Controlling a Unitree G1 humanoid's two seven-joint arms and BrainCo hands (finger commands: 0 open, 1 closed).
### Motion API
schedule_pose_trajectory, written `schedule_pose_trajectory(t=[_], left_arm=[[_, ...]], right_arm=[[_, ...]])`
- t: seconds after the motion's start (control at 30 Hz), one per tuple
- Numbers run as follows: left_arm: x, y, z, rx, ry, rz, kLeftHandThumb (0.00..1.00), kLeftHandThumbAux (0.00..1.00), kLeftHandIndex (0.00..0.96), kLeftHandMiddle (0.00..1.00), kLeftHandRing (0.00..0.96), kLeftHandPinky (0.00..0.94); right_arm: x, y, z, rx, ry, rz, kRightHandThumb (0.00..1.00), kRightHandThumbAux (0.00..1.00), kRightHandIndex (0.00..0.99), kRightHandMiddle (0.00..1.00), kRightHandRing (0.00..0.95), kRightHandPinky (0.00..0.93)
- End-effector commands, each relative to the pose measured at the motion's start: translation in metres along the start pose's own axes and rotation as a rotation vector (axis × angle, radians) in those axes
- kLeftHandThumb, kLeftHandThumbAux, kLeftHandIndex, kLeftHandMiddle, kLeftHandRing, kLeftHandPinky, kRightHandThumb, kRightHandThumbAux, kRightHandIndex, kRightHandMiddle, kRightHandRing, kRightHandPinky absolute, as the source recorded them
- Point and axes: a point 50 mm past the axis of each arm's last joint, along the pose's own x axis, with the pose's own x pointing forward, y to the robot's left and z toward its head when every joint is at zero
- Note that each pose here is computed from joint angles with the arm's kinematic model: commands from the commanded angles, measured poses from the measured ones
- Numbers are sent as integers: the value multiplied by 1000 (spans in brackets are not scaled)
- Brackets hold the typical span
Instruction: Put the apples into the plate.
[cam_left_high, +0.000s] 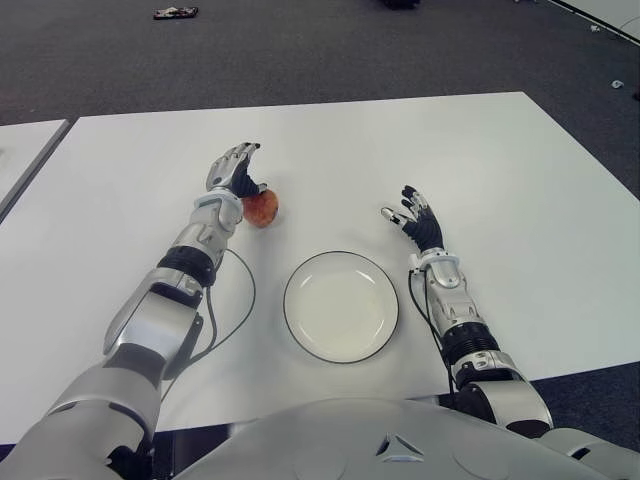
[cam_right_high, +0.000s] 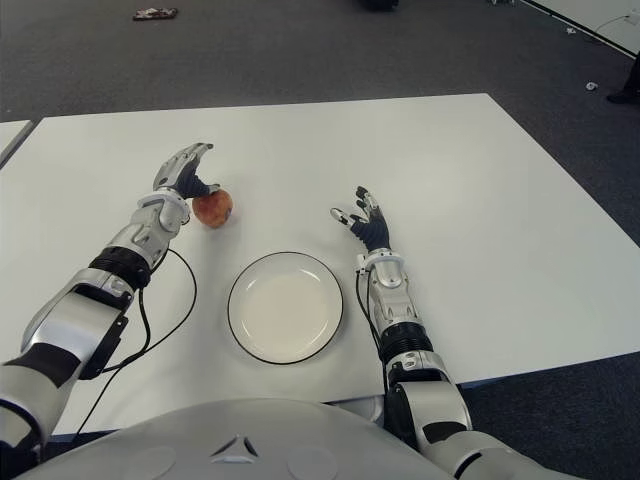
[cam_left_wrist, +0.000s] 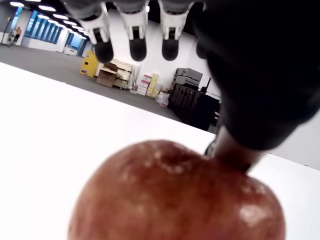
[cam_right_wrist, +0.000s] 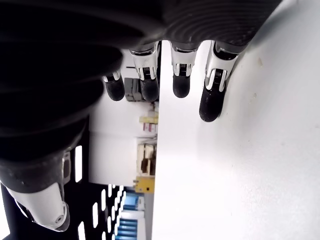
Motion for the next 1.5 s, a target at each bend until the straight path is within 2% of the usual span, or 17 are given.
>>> schedule_pose_trajectory(t=[0.03, 0.23, 0.77, 1.5], left_arm=[[-16, -35, -18, 25, 75, -129, 171, 116, 0, 0, 0, 0], [-16, -35, -17, -13, 62, -120, 165, 119, 0, 0, 0, 0], [-19, -11, -2, -120, -31, -56, 175, 142, 0, 0, 0, 0], [-29, 0, 2, -222, -48, -28, 185, 166, 0, 0, 0, 0]], right_arm=[[-5, 3, -13, -3, 62, 10, 158, 694, 0, 4, 4, 36], [-5, 3, -13, -2, 67, 8, 160, 693, 0, 2, 3, 34], [-4, 5, -13, -14, 64, 19, 159, 677, 0, 1, 0, 19], [-4, 6, -12, -27, 62, 26, 161, 675, 0, 1, 3, 23]])
